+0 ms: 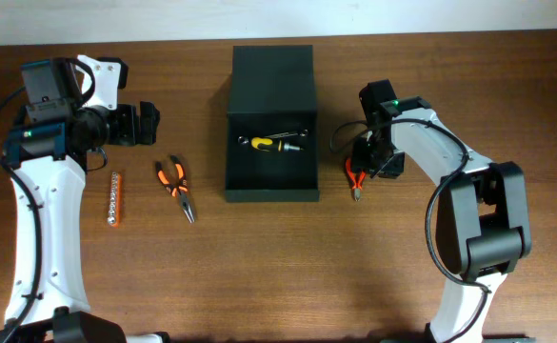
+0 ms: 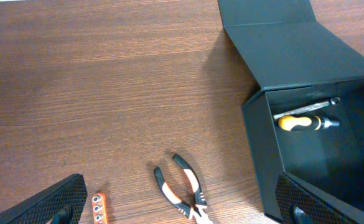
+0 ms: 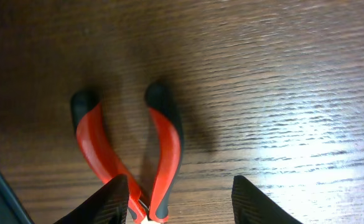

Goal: Pack container
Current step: 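Lower the right gripper and grasp the red pliers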

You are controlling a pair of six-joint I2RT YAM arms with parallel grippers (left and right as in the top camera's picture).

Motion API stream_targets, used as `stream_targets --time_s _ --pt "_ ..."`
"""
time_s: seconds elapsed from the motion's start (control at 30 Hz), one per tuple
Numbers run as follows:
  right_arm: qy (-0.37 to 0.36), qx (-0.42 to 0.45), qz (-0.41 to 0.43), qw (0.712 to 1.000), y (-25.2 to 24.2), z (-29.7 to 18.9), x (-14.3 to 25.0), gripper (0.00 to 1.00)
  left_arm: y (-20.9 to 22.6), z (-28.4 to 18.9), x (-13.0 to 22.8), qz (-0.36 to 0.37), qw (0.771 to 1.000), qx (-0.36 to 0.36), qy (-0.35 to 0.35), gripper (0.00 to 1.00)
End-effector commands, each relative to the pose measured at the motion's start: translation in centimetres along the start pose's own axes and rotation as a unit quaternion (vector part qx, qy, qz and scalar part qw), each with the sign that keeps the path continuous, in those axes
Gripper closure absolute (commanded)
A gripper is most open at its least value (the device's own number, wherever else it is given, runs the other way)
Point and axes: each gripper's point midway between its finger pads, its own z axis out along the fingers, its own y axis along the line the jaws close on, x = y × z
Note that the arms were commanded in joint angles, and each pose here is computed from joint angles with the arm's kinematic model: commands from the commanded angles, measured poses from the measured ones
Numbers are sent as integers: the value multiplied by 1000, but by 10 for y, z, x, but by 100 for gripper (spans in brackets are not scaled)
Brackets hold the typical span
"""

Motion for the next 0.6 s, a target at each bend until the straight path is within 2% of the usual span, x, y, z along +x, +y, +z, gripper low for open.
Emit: stream_targets --time_s 0.0,0.2,0.57 --pt "-10 20 49 999 -6 1 -2 49 -1 -2 -7 9 1000 6 -8 1" --pt "-18 37 51 998 -8 1 -2 54 -1 -2 -7 9 1000 6 -8 1" --pt "-20 54 49 997 0 9 3 55 -1 -2 -7 9 1000 6 -8 1"
